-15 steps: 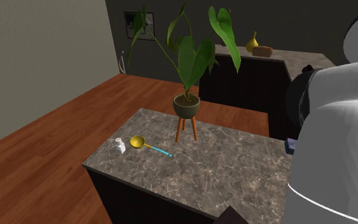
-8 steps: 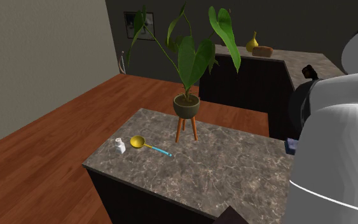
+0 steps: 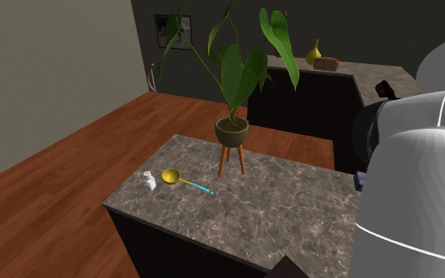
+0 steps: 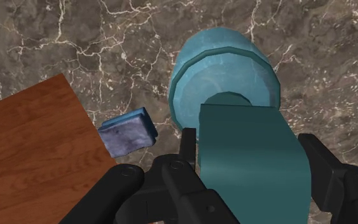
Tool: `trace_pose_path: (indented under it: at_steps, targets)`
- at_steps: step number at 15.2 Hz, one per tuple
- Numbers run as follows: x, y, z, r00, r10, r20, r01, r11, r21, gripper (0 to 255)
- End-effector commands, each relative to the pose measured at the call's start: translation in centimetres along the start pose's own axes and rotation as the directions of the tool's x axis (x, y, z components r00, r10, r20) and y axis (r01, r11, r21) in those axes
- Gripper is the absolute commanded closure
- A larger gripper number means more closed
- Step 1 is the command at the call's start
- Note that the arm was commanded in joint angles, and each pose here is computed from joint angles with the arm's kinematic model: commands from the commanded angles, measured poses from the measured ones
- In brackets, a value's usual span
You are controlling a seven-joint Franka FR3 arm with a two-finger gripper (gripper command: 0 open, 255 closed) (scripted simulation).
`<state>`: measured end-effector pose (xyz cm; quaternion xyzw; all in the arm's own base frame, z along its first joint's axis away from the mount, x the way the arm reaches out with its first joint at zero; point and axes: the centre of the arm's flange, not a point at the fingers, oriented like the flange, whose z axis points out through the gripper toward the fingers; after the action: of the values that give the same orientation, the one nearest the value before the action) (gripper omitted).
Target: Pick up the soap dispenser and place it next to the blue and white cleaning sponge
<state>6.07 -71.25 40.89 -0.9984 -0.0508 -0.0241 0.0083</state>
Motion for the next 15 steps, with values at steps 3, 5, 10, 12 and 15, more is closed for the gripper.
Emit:
trace_pose_path:
  at_steps: [3, 5, 10, 12, 15]
  targets:
    - [-0.1, 0.0, 2.0, 1.0, 0.0, 0.0, 0.0, 1.0, -0.001, 255]
    - [-0.2, 0.0, 3.1, 1.0, 0.0, 0.0, 0.0, 1.0, -0.001, 255]
    - [-0.2, 0.1, 3.9, 1.0, 0.0, 0.0, 0.0, 1.0, -0.001, 255]
    - [-0.2, 0.1, 3.9, 1.0, 0.0, 0.0, 0.0, 1.0, -0.001, 255]
    - [-0.2, 0.1, 3.9, 1.0, 0.0, 0.0, 0.0, 1.0, -0.001, 255]
